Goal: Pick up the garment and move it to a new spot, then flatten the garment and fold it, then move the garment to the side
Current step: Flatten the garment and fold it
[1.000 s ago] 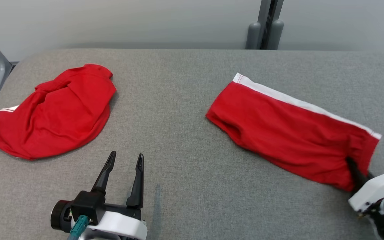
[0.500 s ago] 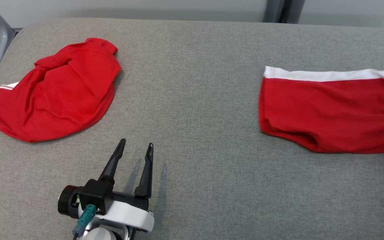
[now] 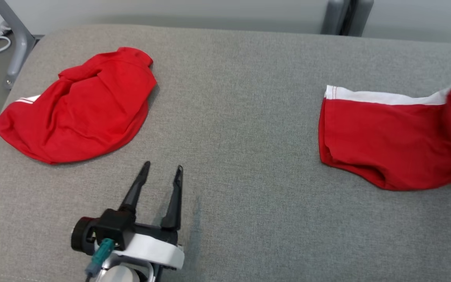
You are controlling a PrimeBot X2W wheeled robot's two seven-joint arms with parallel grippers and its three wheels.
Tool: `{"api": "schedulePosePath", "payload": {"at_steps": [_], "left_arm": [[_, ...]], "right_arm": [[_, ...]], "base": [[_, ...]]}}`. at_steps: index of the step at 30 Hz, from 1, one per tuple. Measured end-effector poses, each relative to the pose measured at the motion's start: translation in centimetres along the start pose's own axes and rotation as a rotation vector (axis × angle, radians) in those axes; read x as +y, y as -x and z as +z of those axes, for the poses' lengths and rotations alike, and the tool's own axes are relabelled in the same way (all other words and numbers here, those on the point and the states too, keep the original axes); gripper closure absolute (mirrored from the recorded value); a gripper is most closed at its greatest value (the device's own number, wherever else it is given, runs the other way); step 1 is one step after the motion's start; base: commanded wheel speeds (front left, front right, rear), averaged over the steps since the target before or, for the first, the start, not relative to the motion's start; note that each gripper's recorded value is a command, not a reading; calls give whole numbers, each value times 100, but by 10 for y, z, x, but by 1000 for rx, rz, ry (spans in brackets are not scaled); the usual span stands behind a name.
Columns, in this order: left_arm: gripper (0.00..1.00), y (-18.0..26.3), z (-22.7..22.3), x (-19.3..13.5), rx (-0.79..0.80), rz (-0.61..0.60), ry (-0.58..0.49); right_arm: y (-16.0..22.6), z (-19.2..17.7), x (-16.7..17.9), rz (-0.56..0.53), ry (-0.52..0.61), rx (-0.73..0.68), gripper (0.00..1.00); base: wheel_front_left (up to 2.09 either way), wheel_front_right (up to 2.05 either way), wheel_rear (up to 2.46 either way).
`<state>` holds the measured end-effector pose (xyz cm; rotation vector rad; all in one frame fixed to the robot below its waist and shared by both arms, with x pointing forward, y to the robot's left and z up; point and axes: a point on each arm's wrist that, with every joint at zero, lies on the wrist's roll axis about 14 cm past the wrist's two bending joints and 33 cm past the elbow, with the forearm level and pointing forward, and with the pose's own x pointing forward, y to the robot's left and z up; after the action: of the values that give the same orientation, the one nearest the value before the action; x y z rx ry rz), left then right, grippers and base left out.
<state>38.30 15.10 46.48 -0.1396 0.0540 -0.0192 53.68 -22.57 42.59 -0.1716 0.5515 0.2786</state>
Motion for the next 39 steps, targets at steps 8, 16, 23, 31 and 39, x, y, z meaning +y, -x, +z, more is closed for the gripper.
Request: {"api": "schedulePosePath", "payload": {"at_steps": [8,16,23,31,39], "left_arm": [[0,7,27,8,-81,41,26],[0,15,29,20,-86,86,41],[0,18,32,32,-91,127,41],[0,19,28,36,-80,142,45],[0,19,25,34,-68,145,60]], "right_arm": [[3,43,50,126,-72,-52,100],[-7,53,93,222,-203,-33,100],[-25,31,132,273,-356,50,100],[-32,15,166,330,-371,104,100],[-39,5,171,306,-341,108,0]], "base": [[0,0,0],[0,0,0],[0,0,0],[0,0,0],[0,0,0]]}}
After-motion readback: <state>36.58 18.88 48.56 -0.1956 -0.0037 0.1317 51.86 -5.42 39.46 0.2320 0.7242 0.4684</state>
